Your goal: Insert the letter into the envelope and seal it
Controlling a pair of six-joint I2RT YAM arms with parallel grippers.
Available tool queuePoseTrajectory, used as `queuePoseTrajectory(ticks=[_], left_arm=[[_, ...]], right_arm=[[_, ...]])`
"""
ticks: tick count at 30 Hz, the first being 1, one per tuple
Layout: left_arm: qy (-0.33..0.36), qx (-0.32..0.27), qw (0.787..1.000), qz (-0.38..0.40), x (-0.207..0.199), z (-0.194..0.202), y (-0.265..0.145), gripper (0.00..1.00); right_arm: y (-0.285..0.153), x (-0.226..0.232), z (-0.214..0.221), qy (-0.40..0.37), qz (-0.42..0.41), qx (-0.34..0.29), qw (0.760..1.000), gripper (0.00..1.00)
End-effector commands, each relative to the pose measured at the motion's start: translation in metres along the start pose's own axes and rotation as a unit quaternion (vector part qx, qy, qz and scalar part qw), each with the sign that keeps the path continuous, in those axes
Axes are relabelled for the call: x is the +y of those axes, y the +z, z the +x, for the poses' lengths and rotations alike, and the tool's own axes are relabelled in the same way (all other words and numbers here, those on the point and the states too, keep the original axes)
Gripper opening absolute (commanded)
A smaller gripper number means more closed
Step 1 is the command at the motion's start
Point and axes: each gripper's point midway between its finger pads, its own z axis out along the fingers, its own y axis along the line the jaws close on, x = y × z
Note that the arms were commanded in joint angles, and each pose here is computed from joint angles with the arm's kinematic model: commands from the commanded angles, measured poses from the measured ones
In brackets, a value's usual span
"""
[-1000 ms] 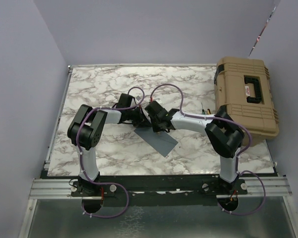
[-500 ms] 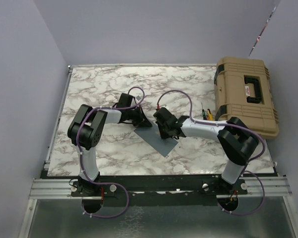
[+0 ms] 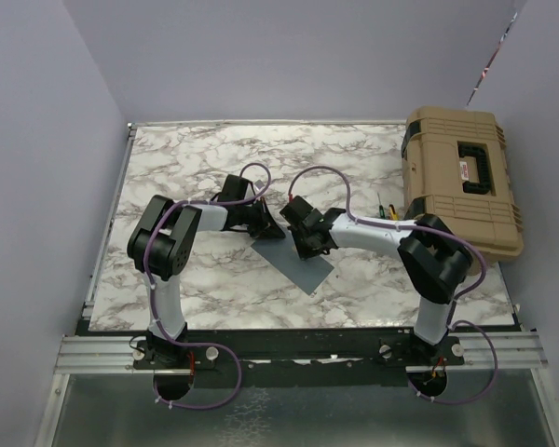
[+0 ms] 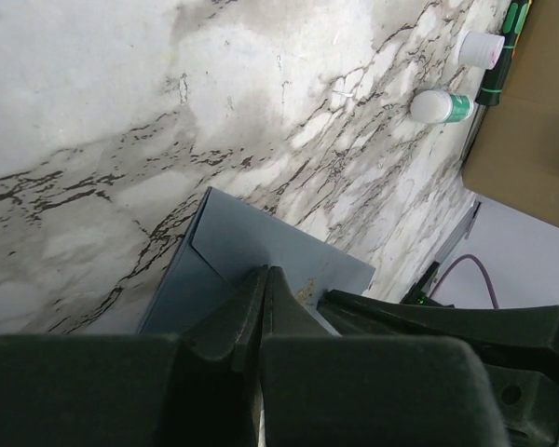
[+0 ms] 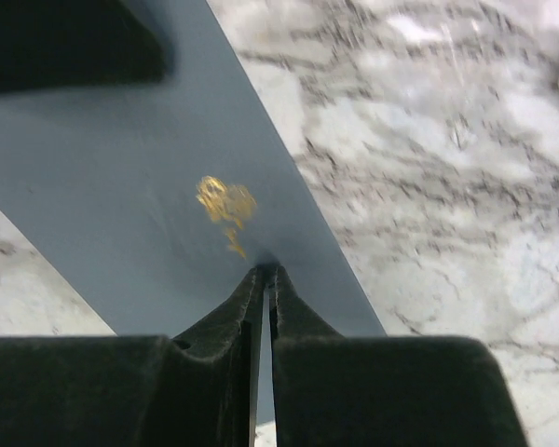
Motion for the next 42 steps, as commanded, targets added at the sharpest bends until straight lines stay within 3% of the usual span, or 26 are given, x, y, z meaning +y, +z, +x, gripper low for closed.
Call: queuePoseTrajectory(ticks=[1, 12, 25, 34, 42], left_arm=[[-0.047, 0.038, 0.987, -0.15, 0.092, 0.039, 0.01, 0.0], [-0.055, 0.036, 0.986, -0.155, 0.094, 0.038, 0.011, 0.0], [-0.054, 0.034, 0.985, -0.16, 0.097, 0.037, 0.012, 0.0], [-0.056, 0.035, 0.984, -0.163, 0.1, 0.037, 0.013, 0.0], [-0.055, 0.034, 0.984, -0.165, 0.101, 0.038, 0.012, 0.0]], right_arm=[[0.031, 0.018, 0.004, -0.001, -0.017, 0.025, 1.0, 0.08], [0.052, 0.032, 0.003, 0.012, -0.037, 0.028, 0.999, 0.12], [0.041, 0.02, 0.084, -0.015, -0.022, 0.11, 0.994, 0.09], [0.028, 0.015, 0.089, -0.003, -0.018, 0.107, 0.994, 0.09], [0.039, 0.017, 0.086, -0.031, 0.005, 0.105, 0.994, 0.17]])
